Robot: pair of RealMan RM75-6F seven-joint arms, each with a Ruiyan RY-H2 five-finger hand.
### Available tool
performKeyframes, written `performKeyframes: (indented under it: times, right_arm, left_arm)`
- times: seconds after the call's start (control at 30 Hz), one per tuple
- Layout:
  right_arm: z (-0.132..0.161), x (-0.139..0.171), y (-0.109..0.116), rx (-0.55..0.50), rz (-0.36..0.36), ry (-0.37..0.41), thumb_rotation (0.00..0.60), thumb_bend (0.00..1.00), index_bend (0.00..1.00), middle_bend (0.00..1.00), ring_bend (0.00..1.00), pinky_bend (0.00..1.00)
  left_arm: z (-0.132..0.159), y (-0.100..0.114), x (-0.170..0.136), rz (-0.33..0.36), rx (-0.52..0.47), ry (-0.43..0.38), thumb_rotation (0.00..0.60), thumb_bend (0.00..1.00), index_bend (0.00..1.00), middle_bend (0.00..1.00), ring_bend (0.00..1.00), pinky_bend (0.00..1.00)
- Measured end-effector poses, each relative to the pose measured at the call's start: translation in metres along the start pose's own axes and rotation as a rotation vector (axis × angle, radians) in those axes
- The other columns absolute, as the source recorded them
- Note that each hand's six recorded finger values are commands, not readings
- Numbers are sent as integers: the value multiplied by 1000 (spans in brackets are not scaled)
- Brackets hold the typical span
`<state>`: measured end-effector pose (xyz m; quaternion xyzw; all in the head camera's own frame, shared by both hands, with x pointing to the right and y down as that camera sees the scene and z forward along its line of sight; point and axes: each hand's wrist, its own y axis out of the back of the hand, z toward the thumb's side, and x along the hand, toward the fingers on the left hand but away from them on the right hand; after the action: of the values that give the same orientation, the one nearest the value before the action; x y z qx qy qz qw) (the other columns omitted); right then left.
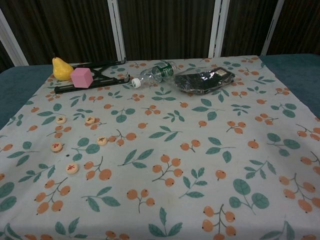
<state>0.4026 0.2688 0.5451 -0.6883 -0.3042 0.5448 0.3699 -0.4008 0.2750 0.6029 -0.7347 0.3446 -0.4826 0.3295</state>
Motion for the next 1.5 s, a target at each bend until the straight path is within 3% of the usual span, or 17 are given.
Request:
performKeyframes:
  times: [0.13, 0.2, 0.23, 0.27, 0.3, 0.33, 0.37, 0.4, 0.47, 0.57, 0.87, 1.5]
  right_arm:
    - [0, 0, 0, -1, -1, 1, 600, 204, 0, 0, 0, 61]
    - [0, 0, 0, -3, -1, 0, 600, 205, 0, 0, 0, 61]
    - [0, 0, 1, -5, -1, 0, 600, 204, 0, 0, 0, 61]
    - [-1, 0, 1, -5, -2, 1, 600, 204, 0, 0, 0, 61]
    - [-1, 0, 1, -6, -1, 1, 600, 204, 0, 0, 0, 61]
    - [-1, 0, 1, -6, 2, 0, 600, 204, 0, 0, 0, 61]
    - [-1, 0, 0, -6, 4, 0, 600, 204, 0, 0, 0, 61]
    - [-1, 0, 0, -6, 6, 0, 600, 204, 0, 0, 0, 61]
    - [-1, -1, 0, -6, 7, -1, 600, 205, 0, 0, 0, 61]
    - [-1, -1, 0, -5, 8, 0, 600, 205, 0, 0, 0, 61]
    - [-1, -2, -1, -4, 10, -3, 600, 205, 0, 0, 0, 61]
    - [-1, -3, 0, -7, 6, -4, 600, 205, 0, 0, 0, 61]
  left_arm:
    - [2, -4, 0, -15, -2, -6, 600, 414, 17, 0, 0, 0]
    - [4, -8, 1, -26, -7, -12, 600, 415, 31, 23, 26, 97]
    - [5, -9, 1, -24, -8, -13, 600, 416, 48, 98, 115, 280]
    - [6, -10, 2, -14, -11, -15, 600, 416, 79, 245, 285, 545]
    - [8, -10, 3, -3, -16, -17, 600, 417, 106, 383, 436, 718]
    - [10, -12, 5, 8, -26, -18, 600, 417, 159, 603, 662, 900]
    - [14, -15, 6, 22, -48, -19, 600, 417, 222, 795, 845, 986]
    - [16, -18, 8, 30, -71, -17, 600, 416, 284, 921, 948, 1000]
    - [22, -28, 12, 45, -134, -11, 600, 416, 354, 995, 999, 1000]
    - [26, -46, 19, 40, -180, 10, 600, 417, 382, 1000, 1000, 1000]
    - [33, -88, 44, -31, -178, 88, 600, 416, 378, 1000, 1000, 1000]
    - [56, -116, 82, -42, -189, 102, 600, 407, 369, 1000, 1000, 1000]
